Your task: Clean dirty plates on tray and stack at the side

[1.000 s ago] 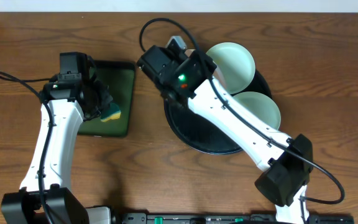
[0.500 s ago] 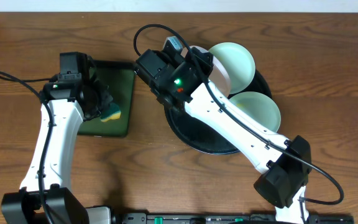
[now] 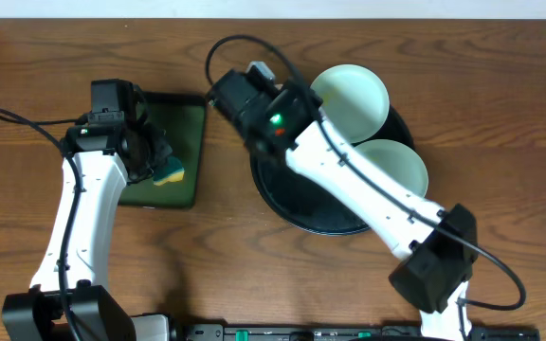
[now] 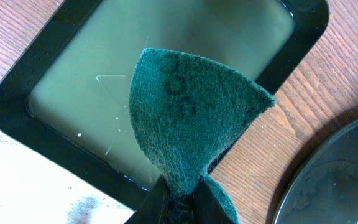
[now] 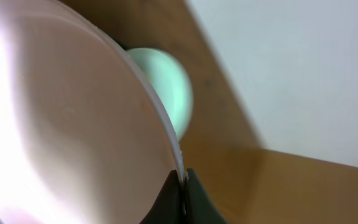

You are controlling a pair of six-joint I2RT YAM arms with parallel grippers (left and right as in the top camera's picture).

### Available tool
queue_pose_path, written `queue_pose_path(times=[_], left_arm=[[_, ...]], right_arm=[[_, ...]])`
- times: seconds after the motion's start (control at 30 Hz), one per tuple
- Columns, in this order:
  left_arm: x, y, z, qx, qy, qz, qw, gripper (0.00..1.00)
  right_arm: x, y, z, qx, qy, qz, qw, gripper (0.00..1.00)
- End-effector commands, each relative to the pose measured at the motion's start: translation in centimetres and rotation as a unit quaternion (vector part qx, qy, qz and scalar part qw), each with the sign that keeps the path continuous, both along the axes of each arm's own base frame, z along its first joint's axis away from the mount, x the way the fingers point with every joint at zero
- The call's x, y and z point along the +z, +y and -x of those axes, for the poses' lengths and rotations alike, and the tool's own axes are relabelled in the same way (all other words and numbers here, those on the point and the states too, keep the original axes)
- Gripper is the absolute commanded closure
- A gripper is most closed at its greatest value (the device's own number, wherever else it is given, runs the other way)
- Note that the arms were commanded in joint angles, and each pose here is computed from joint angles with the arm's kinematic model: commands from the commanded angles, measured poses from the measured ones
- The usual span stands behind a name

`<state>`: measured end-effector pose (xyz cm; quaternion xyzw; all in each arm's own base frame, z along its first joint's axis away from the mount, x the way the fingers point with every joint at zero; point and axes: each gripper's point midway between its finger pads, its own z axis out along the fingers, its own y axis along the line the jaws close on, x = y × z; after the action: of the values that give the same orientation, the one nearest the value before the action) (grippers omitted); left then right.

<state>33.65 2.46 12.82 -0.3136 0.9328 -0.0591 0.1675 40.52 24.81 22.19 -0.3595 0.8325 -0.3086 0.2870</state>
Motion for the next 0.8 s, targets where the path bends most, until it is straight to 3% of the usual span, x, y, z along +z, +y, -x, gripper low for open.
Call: queue_pose_path(times=[0.0, 0.17, 0.43, 0.77], left_arm=[[0.3, 0.1, 0.1, -0.004, -0.004, -0.001, 1.000, 0.92], [0.3, 0.1, 0.1, -0.004, -0.004, -0.001, 1.000, 0.92], [0.3, 0.1, 0.1, -0.003, -0.004, -0.001, 1.000, 0.92], [0.3, 0.1, 0.1, -0.003, -0.005, -0.001, 1.000, 0.92]], right_arm=[[-1.0, -1.7, -1.5, -0.044, 0.050, -0.125, 0.990, 0.99], [-3.0, -6.9, -4.0, -0.113, 0.124, -0.250, 0.954, 0.99], [-3.5, -19.9, -6.4, -0.218, 0.184, -0.458, 0.842, 0.99], [-8.1, -37.7, -3.4, -0.415, 0.131, -0.514, 0.739, 0.99]])
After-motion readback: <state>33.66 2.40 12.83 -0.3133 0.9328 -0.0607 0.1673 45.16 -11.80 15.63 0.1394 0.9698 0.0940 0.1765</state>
